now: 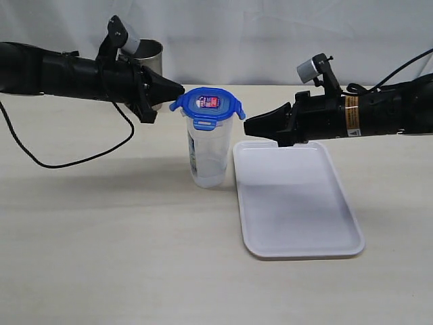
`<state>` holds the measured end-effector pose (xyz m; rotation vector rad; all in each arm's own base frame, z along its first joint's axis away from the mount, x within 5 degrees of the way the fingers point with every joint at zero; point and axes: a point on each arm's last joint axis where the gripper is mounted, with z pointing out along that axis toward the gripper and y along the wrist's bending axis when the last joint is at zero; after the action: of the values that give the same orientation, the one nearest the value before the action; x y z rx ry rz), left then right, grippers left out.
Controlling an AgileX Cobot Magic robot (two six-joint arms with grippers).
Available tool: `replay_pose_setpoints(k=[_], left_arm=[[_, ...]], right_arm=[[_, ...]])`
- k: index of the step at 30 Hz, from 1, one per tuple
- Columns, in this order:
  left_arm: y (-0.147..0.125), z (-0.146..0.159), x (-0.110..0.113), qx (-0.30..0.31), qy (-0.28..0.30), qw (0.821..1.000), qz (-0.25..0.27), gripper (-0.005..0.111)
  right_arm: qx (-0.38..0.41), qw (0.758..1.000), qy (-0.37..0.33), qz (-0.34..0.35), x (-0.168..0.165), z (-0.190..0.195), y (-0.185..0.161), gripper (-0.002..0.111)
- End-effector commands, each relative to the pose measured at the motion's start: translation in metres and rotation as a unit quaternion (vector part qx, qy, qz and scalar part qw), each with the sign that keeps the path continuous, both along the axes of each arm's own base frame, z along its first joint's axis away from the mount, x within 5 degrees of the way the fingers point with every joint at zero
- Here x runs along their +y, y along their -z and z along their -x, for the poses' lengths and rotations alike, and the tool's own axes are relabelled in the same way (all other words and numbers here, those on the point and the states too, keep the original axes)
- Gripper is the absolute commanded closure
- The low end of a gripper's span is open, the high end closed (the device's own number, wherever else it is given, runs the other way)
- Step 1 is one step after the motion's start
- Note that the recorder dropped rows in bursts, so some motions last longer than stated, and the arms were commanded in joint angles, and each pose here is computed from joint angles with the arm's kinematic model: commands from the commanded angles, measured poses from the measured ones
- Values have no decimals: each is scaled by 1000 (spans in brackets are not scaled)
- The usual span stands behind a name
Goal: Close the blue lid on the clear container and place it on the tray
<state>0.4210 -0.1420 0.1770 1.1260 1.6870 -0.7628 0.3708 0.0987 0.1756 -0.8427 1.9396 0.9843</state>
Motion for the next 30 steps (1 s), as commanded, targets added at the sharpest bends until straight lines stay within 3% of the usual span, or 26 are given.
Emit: replay_pose_setpoints(k=[1,12,19,30], left_arm=[[-1,-1,1,-19,4,1000,-16,107],[-1,5,2,-1,26,999,-34,107],[-9,9,12,15,59,998,9,107],[-7,14,12,36,78,996,2,107]], right_arm=[[-1,1000,-5,-1,0,0,-2,104],[-6,1000,23,4,-2,-5,-1,104],[-7,1000,26,1,-2,-5,-2,104],[-7,1000,26,1,-2,-5,-2,104]])
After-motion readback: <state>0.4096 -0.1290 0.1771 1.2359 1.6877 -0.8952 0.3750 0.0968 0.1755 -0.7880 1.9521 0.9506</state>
